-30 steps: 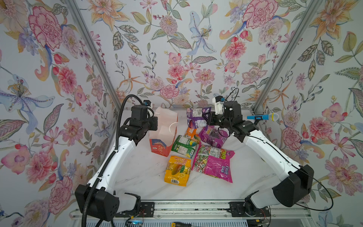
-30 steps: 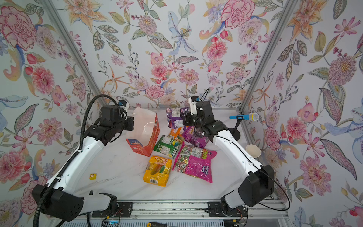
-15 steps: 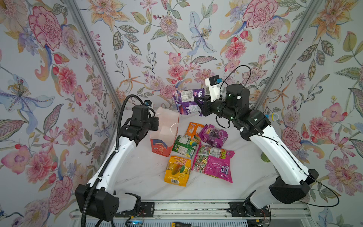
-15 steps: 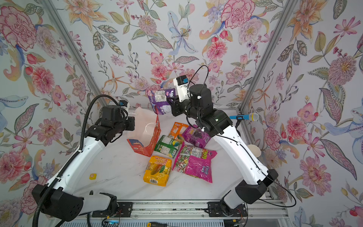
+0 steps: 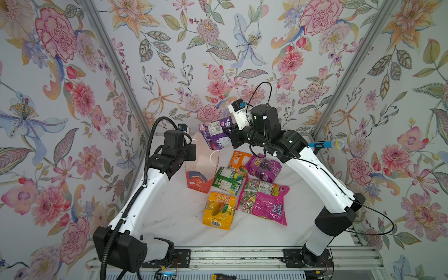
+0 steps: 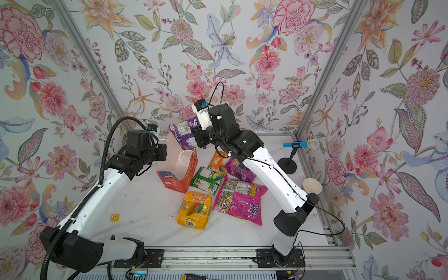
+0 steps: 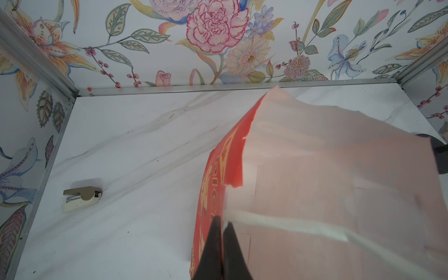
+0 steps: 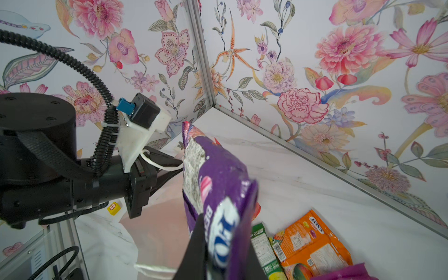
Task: Place the snacks into the paper bag
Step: Place the snack in the paper bag.
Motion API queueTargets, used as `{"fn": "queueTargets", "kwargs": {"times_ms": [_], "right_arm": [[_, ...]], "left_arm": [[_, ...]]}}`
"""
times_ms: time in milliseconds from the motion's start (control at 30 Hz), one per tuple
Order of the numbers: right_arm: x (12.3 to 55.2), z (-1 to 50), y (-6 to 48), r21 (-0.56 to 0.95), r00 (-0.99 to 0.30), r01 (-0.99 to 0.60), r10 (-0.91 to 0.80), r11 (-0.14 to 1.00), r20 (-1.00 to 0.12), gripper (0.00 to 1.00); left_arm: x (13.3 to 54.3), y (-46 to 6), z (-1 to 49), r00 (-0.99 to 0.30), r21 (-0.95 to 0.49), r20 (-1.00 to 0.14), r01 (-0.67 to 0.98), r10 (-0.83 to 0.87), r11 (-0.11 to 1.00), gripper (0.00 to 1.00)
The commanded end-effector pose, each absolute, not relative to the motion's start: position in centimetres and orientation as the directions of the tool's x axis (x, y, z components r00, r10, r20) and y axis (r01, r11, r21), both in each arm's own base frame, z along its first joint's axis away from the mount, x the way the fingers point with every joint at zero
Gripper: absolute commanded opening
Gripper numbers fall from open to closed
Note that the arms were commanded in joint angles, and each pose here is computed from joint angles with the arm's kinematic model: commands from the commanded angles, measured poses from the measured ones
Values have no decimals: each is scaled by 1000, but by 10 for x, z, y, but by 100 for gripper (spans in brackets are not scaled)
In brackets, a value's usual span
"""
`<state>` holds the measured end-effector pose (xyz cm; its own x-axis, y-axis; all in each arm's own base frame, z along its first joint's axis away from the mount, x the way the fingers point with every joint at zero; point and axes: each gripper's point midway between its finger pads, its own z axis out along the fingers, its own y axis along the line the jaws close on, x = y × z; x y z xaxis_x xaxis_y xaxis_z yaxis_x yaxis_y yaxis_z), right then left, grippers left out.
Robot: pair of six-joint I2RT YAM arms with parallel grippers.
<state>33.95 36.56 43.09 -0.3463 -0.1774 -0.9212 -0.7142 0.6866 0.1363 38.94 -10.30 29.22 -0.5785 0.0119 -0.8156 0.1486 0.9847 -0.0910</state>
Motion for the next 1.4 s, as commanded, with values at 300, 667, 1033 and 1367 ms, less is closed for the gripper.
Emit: {"fn": "queueTargets", "kwargs": {"times_ms": [300,667,1033,1367], "right_arm": [[333,394,356,194,-448,-681,-193,706,-873,0],[352,364,389,233,-506,-688,-225,687,-833,0],[369,337,404,209,-530,-677,-271,705,-803,8],[369,369,402,200,-480,-692,-234,694,-845,47]], "left_arm": [[388,-111,308,-520,-142,-853,168,-34,975,0],[384,-124,312,-507,-199,-860,224,-60,954,0],[383,-132,318,-490,-226,-869,255,-76,940,0],[384,-134,315,-494,-229,-866,256,-77,939,0]]}}
